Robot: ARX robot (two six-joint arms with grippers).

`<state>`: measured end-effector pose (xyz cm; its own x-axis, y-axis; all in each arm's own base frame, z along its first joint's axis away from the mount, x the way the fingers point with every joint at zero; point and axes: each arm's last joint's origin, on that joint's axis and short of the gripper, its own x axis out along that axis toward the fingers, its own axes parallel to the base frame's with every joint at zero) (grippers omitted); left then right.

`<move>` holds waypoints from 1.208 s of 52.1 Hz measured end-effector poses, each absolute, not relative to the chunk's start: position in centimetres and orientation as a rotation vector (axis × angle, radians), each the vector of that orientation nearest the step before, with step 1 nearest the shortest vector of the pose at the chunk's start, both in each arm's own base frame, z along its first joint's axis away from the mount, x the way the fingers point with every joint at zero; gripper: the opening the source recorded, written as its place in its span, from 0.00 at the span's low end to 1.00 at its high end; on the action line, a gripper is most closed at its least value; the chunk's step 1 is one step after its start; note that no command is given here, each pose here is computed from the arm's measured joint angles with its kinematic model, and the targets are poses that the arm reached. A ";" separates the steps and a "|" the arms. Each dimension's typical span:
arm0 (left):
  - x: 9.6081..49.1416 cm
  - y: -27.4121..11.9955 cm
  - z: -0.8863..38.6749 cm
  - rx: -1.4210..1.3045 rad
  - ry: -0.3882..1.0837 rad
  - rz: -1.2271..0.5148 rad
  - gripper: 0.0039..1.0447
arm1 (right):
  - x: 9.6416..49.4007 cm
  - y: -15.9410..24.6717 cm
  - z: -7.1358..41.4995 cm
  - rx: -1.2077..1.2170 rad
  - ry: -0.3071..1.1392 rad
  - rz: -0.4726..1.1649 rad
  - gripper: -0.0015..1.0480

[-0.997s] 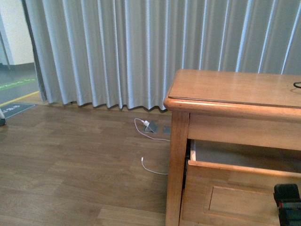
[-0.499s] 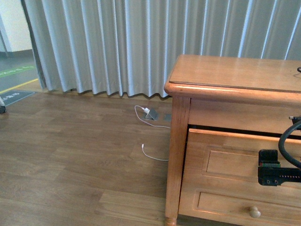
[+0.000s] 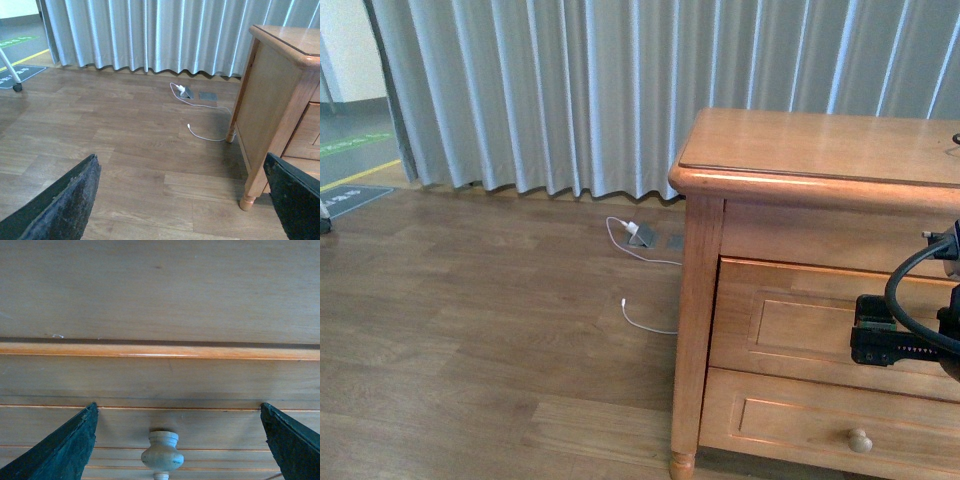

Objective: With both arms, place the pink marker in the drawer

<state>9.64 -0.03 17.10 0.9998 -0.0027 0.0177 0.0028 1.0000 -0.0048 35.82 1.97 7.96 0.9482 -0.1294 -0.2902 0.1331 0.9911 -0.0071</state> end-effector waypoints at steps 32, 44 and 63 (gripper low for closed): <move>9.6 0.0 17.1 -0.005 -0.018 -0.003 0.94 | 26.5 1.0 12.2 -0.019 0.349 -0.066 0.92; 9.6 0.0 17.1 -0.005 -0.018 -0.003 0.94 | 19.1 -0.4 15.6 0.013 0.324 -0.019 0.92; 9.6 0.0 17.1 -0.005 -0.018 -0.003 0.94 | 13.0 -2.1 18.0 0.003 0.251 -0.055 0.92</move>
